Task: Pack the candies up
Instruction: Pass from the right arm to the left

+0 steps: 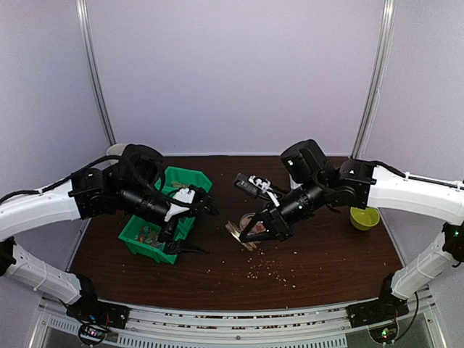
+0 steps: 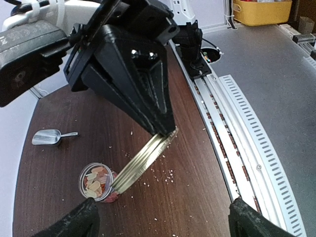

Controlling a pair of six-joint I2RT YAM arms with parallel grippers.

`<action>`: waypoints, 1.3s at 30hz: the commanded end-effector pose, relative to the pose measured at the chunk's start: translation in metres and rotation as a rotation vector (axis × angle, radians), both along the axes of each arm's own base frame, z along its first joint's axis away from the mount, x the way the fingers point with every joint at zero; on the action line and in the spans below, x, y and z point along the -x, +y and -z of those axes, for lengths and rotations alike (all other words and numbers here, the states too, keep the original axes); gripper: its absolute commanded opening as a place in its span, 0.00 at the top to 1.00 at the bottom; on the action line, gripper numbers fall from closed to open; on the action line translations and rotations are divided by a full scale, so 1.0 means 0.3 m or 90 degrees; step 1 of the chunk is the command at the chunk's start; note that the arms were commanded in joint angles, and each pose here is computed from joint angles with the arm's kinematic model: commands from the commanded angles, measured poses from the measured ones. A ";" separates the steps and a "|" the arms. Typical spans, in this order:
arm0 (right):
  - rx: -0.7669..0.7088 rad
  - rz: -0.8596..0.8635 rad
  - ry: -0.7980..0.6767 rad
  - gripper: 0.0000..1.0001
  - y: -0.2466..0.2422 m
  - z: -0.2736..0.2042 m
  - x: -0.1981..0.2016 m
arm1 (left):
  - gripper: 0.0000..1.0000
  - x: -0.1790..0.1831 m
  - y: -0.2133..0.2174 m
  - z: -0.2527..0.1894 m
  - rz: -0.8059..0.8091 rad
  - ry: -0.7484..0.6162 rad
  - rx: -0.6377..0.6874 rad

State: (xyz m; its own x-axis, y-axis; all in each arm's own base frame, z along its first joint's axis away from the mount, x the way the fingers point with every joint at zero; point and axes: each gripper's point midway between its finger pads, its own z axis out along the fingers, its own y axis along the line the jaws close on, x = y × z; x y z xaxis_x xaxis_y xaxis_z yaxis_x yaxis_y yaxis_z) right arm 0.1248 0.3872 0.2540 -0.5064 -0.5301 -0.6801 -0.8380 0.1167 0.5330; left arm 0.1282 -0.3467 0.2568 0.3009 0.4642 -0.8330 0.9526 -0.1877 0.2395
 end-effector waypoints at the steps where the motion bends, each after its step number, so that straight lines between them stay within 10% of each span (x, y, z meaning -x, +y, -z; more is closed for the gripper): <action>1: -0.033 -0.053 0.052 1.00 0.015 0.001 0.048 | 0.11 0.002 -0.023 -0.009 0.032 -0.053 0.012; 39: -0.064 -0.150 0.148 1.00 0.066 0.027 0.112 | 0.63 0.064 -0.053 0.077 0.094 0.011 0.000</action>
